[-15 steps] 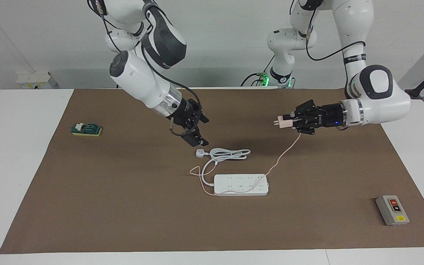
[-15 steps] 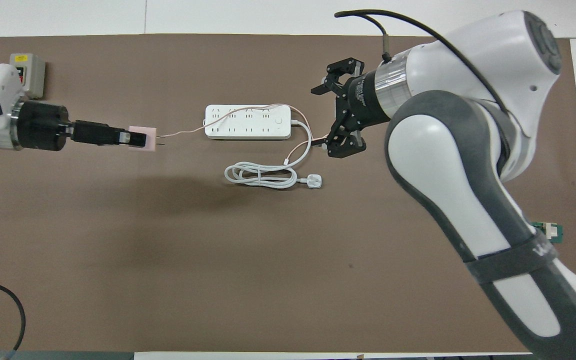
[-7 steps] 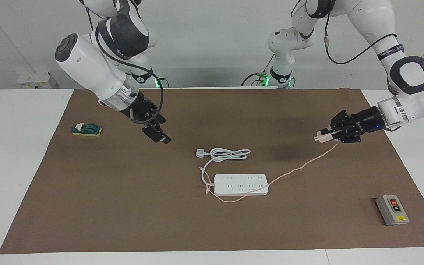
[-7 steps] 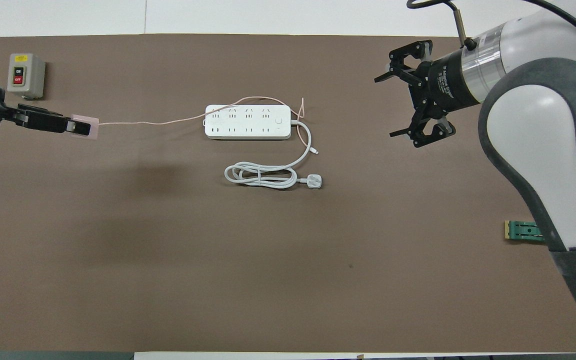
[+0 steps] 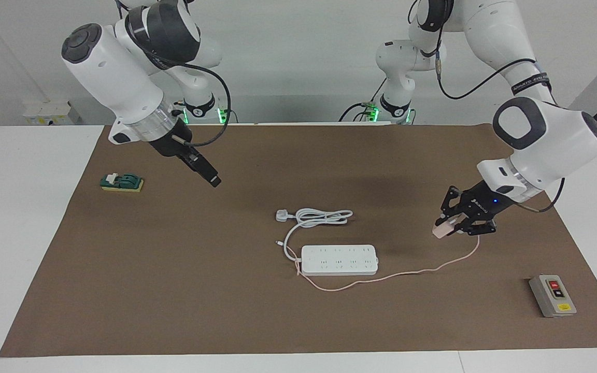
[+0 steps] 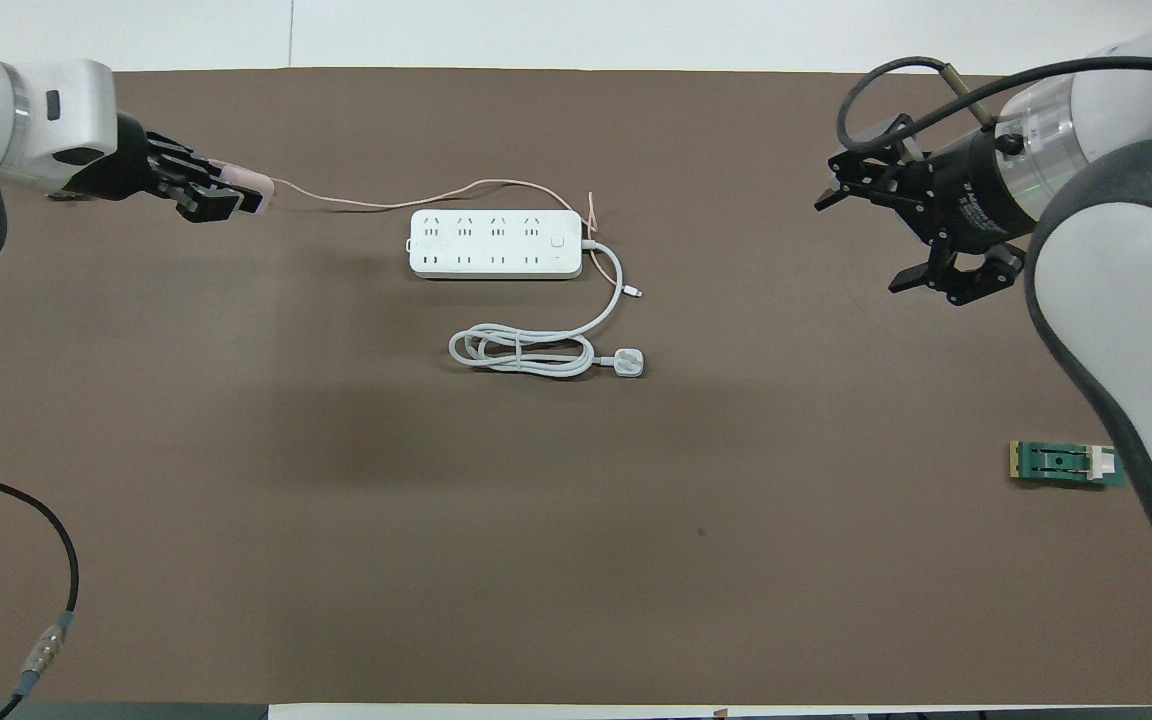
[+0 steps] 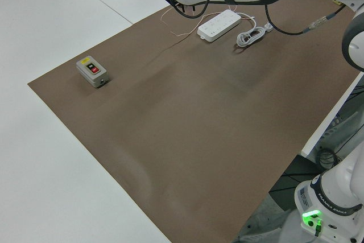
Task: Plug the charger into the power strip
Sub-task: 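Pull the charger back with the left gripper while the right gripper withdraws, then swing the held charger with the left gripper over the power strip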
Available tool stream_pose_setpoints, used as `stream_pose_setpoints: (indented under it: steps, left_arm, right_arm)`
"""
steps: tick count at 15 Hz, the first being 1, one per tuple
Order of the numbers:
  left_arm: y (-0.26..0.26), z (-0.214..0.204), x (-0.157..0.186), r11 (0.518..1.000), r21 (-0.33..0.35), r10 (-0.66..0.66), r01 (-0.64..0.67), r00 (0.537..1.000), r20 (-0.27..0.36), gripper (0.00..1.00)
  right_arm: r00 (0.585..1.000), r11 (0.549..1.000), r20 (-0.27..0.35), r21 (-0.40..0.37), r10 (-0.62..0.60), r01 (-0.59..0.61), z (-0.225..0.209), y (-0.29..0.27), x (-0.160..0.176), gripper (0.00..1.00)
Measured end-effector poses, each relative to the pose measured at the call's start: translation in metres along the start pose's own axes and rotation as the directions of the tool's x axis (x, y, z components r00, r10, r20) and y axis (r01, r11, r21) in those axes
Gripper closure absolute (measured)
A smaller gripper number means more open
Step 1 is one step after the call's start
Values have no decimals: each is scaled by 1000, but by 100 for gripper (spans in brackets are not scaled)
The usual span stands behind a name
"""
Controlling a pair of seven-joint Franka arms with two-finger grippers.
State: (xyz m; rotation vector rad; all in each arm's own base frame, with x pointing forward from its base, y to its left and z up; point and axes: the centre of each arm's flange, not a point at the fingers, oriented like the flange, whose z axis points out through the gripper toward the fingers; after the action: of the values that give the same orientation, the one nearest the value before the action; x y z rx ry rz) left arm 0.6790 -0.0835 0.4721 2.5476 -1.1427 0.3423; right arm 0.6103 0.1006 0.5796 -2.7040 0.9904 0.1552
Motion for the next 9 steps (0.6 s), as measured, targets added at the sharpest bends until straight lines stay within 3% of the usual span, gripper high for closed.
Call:
stream_pose_setpoints:
  steps: [4, 9]
  left_arm:
    - [33, 22, 29, 987, 68, 140, -146, 986, 91, 69]
    - [80, 64, 56, 951, 112, 268, -288, 950, 163, 69]
  right_arm:
    - [960, 957, -35, -98, -277, 273, -21, 31, 14, 0]
    - [816, 798, -29, -235, -577, 556, -47, 57, 10, 0]
